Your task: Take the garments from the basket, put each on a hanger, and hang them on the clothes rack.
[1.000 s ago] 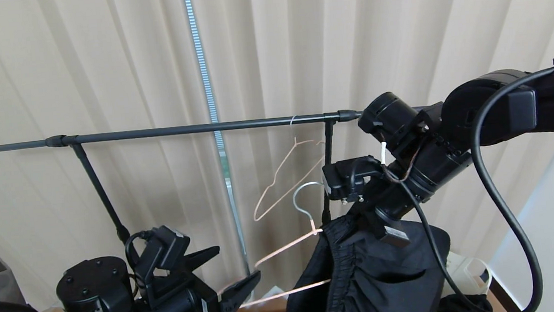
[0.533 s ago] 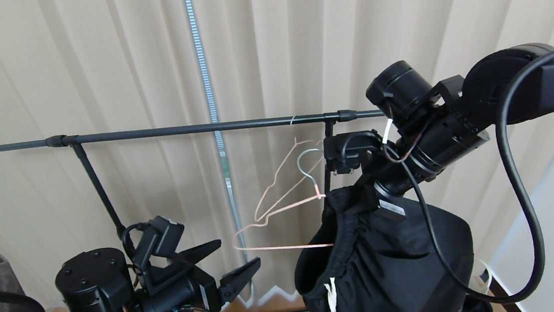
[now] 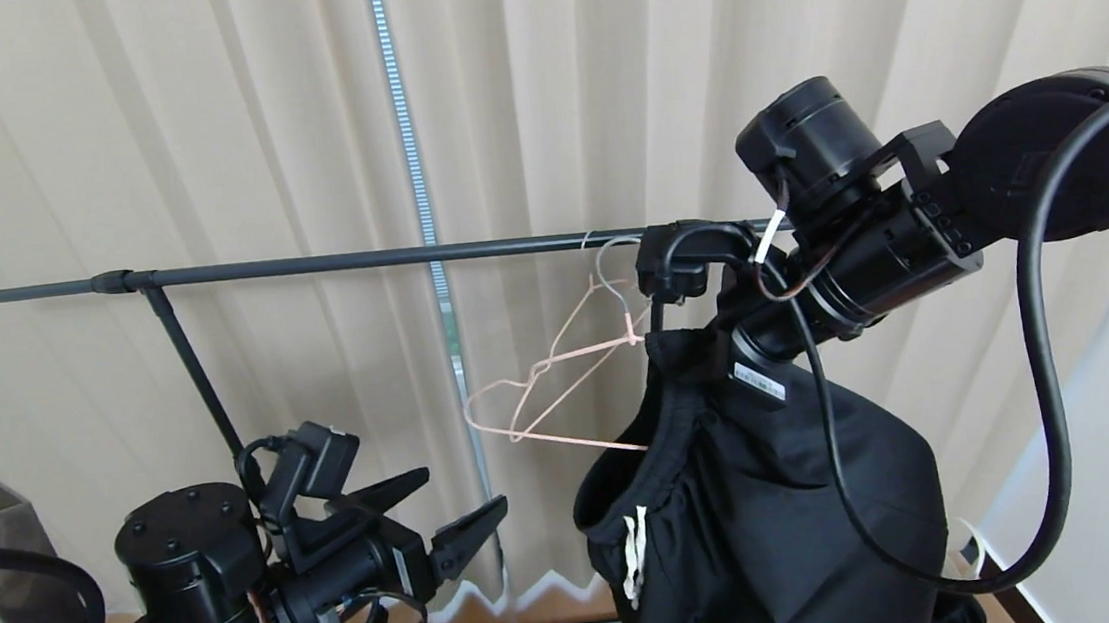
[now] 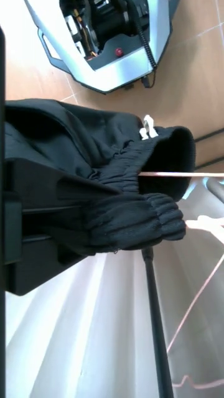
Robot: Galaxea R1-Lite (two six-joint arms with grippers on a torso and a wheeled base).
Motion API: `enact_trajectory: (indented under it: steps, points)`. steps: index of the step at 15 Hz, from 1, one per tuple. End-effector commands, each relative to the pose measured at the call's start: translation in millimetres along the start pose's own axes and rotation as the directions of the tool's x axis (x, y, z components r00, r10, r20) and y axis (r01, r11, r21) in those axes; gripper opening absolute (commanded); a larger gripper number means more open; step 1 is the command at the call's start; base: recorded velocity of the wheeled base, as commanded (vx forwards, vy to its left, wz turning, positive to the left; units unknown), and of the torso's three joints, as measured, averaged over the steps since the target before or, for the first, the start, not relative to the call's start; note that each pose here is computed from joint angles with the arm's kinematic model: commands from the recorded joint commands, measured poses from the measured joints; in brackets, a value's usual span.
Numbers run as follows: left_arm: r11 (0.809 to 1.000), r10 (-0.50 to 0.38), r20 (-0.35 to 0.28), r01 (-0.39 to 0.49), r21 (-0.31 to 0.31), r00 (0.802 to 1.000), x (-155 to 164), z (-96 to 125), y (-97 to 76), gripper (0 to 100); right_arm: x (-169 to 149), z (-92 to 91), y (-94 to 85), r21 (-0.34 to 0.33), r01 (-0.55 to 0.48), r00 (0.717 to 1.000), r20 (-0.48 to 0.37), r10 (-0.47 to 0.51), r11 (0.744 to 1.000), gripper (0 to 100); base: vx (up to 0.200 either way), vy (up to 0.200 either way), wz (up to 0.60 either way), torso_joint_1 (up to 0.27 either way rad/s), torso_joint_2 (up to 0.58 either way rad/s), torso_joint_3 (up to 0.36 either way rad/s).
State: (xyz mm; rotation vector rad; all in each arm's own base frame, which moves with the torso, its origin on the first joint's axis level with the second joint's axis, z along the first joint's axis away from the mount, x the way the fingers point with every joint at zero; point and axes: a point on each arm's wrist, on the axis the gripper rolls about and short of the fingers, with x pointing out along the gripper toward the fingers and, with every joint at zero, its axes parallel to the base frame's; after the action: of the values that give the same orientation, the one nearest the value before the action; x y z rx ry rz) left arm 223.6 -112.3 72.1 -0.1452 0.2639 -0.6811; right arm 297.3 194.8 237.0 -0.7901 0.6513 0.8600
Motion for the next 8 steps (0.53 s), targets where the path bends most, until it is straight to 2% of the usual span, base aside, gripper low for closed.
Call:
enact_trajectory:
  steps: [1, 2, 4, 6, 8]
  points:
    - [1.0, -0.007, -0.037, 0.007, -0.006, 0.999, 7, -9, -1.0, 100, -1, 1.6, 1.0, 0.01, 0.018, 1.0, 0.003, -0.018, 1.0, 0, 0.0, 0.0, 0.0, 0.0, 0.0, 0.0]
    - [1.0, 0.0, -0.069, -0.001, -0.013, 0.998, 11, -17, 0.0, 100, -3, 7.1, 7.0, 0.041, 0.016, 1.0, 0.014, -0.017, 0.999, 0, 0.0, 0.0, 0.0, 0.0, 0.0, 0.0]
    - [1.0, 0.027, -0.086, -0.028, -0.007, 0.996, 18, -24, -4.0, 100, -7, 14.7, 18.3, 0.094, 0.0, 0.999, 0.033, -0.003, 0.996, 0, 0.0, 0.0, 0.0, 0.0, 0.0, 0.0]
    - [0.995, 0.096, -0.08, -0.096, 0.008, 0.992, 30, -29, -8.1, 100, -10, 19.2, 25.2, 0.105, -0.014, 0.999, 0.049, 0.009, 0.994, 0, 0.0, 0.0, 0.0, 0.0, 0.0, 0.0]
    - [0.992, 0.129, -0.073, -0.129, 0.012, 0.989, 35, -31, -8.1, 100, -15, 16.9, 27.4, 0.104, -0.019, 0.999, 0.052, 0.014, 0.994, 0, 0.0, 0.0, 0.0, 0.0, 0.0, 0.0]
